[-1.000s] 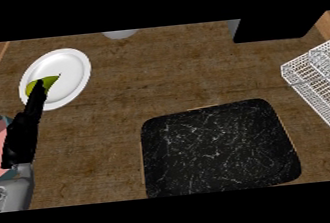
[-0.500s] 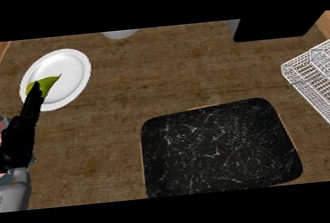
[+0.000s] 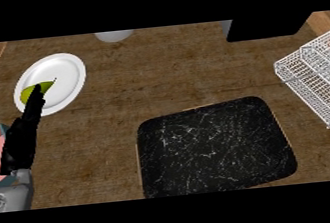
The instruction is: Pick the tomato from the tray and place it in the tiered basket
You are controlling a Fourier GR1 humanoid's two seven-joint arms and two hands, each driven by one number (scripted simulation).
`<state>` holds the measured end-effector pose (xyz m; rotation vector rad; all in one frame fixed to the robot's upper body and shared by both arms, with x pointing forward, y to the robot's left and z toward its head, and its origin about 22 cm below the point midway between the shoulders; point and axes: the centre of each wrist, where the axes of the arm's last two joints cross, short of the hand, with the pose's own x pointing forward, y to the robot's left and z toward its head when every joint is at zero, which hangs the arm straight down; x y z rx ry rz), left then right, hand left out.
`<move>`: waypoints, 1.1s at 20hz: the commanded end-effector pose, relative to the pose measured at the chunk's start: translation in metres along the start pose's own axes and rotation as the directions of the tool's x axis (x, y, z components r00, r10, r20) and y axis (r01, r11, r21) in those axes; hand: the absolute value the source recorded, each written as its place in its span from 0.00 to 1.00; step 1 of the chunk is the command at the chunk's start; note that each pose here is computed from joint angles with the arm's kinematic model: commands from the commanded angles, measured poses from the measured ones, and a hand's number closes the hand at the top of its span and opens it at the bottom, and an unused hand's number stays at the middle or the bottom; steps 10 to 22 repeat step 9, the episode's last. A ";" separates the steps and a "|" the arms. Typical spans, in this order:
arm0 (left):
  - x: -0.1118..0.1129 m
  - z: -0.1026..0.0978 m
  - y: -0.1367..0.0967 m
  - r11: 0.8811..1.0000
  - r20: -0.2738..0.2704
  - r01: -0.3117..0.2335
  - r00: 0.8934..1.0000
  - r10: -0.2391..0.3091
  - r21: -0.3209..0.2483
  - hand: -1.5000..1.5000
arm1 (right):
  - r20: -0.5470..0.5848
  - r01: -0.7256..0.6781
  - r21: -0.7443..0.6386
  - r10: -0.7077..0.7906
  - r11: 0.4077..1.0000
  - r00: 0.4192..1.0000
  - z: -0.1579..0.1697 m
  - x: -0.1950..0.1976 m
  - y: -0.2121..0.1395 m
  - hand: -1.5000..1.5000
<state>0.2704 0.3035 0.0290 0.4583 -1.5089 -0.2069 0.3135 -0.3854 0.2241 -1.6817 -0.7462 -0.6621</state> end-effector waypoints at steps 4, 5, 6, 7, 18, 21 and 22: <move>0.002 0.007 -0.008 1.000 0.003 -0.012 1.000 0.012 0.007 0.50 | -0.123 0.040 0.041 -0.035 0.998 0.992 0.035 -0.054 -0.071 0.00; 0.005 -0.004 0.001 1.000 -0.004 -0.002 1.000 0.002 0.023 0.50 | -0.103 0.058 0.016 -0.056 0.998 0.993 0.039 -0.071 -0.083 0.00; 0.000 0.001 0.004 1.000 -0.014 -0.002 1.000 0.002 0.015 0.50 | -0.105 0.059 0.024 -0.056 0.998 0.993 0.050 -0.073 -0.097 0.00; -0.006 0.005 0.006 1.000 -0.019 0.000 1.000 0.001 0.025 0.50 | -0.080 0.104 0.036 -0.101 0.994 0.992 0.050 -0.092 -0.108 0.00; 0.009 -0.009 0.015 1.000 0.003 0.004 1.000 -0.004 0.019 0.50 | -0.100 0.119 -0.006 -0.119 0.993 0.988 0.059 -0.108 -0.136 0.00; 0.009 -0.009 0.015 1.000 0.003 0.004 1.000 -0.004 0.019 0.50 | -0.100 0.119 -0.006 -0.119 0.993 0.988 0.059 -0.108 -0.136 0.00; 0.009 -0.009 0.015 1.000 0.003 0.004 1.000 -0.004 0.019 0.50 | -0.100 0.119 -0.006 -0.119 0.993 0.988 0.059 -0.108 -0.136 0.00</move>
